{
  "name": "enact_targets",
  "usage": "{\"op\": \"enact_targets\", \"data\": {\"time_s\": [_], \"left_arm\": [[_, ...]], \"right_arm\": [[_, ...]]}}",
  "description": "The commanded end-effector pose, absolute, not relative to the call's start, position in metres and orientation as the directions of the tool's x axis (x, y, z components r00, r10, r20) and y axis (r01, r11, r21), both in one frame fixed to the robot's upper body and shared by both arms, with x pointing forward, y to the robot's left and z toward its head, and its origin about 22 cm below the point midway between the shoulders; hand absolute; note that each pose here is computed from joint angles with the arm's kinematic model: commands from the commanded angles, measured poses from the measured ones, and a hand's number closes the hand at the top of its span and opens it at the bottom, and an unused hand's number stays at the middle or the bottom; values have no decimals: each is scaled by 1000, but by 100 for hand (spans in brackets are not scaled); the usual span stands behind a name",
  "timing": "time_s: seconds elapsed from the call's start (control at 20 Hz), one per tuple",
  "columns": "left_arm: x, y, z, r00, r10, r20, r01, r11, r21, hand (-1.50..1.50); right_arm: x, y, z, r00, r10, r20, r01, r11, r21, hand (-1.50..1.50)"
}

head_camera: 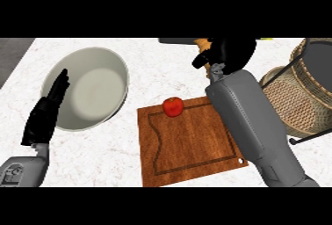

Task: Pick the croissant from the cutting board and place it in the tiered basket

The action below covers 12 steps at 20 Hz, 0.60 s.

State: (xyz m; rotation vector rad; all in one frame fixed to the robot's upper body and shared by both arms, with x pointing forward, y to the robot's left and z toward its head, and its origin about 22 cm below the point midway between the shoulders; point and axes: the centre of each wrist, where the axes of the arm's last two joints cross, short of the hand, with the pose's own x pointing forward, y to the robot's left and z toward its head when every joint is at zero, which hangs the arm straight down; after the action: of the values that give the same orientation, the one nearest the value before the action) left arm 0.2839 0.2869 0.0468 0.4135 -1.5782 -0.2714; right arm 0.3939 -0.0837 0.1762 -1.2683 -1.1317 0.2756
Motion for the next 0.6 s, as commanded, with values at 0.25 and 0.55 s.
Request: {"op": "enact_targets", "data": {"time_s": [0.25,0.55], "left_arm": [[280,295,46,6,-434,901,-83,898,433,0],[286,299,48,16,-408,913,-102,907,408,0]], "right_arm": [[419,-63,261,617,560,553,643,47,-765,150],[432,-70,299,667,544,509,578,53,-814,150]]}}
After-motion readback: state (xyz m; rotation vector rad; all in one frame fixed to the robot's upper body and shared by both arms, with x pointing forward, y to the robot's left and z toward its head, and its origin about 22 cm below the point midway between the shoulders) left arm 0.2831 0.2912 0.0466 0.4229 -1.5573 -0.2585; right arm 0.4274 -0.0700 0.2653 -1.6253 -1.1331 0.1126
